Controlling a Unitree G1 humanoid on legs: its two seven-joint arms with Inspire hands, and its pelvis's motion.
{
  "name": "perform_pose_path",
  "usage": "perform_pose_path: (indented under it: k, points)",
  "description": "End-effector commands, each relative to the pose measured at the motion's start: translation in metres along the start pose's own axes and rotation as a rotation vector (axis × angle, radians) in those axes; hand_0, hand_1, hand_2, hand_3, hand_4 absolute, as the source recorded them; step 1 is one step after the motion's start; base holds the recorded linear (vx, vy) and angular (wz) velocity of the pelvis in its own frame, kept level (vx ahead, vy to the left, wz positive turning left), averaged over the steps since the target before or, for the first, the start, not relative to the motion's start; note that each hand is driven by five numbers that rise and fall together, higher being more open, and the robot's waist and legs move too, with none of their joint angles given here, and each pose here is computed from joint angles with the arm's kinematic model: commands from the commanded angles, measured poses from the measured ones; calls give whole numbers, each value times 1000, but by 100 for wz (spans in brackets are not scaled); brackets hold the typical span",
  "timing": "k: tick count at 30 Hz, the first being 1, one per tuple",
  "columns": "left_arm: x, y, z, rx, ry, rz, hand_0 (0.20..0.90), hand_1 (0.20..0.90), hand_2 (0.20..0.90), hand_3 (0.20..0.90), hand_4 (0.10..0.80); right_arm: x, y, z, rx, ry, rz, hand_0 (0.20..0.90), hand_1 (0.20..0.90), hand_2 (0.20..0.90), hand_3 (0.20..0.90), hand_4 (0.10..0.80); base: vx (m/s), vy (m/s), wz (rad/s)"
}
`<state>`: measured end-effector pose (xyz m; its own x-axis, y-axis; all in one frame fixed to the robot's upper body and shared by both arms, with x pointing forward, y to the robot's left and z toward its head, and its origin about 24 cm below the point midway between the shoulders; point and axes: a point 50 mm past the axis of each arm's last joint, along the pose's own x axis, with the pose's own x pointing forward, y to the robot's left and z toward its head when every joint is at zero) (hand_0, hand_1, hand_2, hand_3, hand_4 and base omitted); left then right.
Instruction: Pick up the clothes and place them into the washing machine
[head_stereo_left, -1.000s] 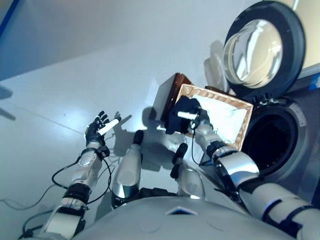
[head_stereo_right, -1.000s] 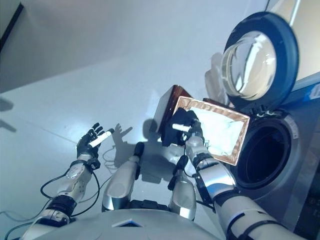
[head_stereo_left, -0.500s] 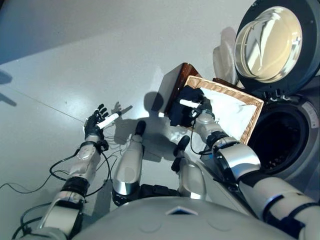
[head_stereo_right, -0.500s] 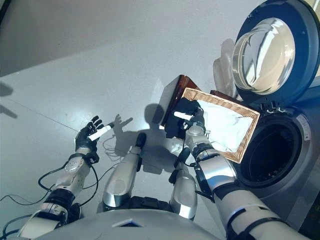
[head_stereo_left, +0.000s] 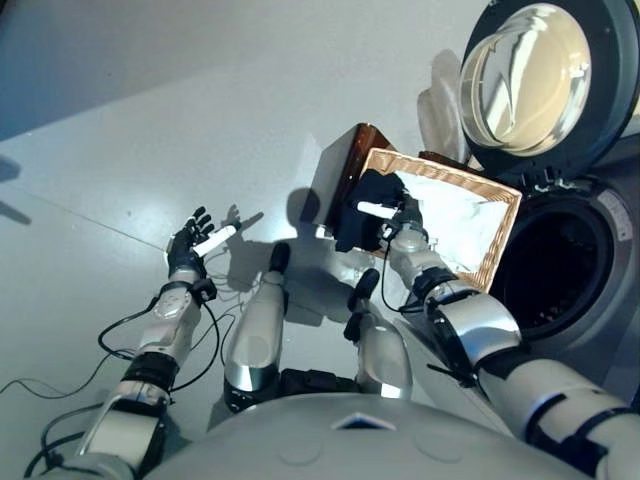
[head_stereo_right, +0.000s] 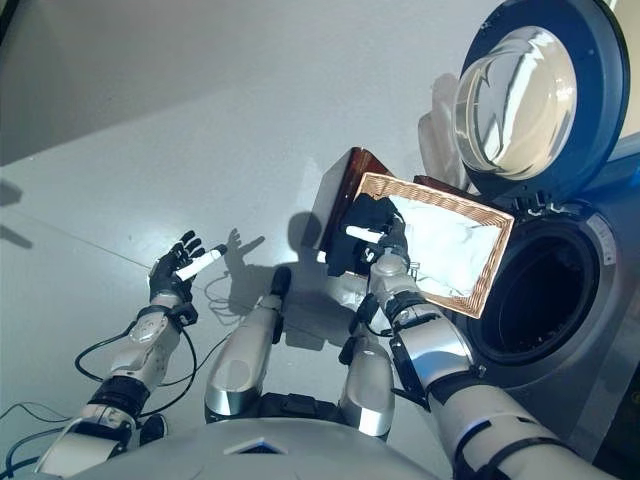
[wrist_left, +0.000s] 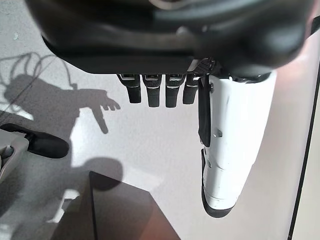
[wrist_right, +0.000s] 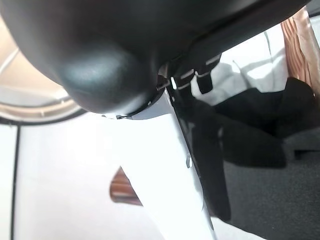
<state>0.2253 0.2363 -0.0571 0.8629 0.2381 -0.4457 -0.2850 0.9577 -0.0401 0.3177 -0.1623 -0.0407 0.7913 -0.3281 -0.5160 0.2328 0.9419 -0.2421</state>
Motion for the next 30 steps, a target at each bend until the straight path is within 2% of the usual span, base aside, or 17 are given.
perform_pose_path:
  k: [1, 15, 30]
  points:
    - [-2, 8, 11, 46, -82, 19, 900, 900, 900, 900, 800, -1, -7, 13, -43, -142, -25, 900, 900, 900, 900, 800, 8, -20, -18]
    - [-2, 8, 8, 8, -79, 64, 900, 900, 900, 900, 800, -29, 35, -1, -47, -225, 114, 900, 900, 900, 900, 800, 1, -1, -4]
    - [-1, -3, 13, 6, -121, 75, 900, 900, 900, 900, 800, -40, 48, -5, -72, -268, 59, 900, 900, 900, 900, 800, -9, 15, 1]
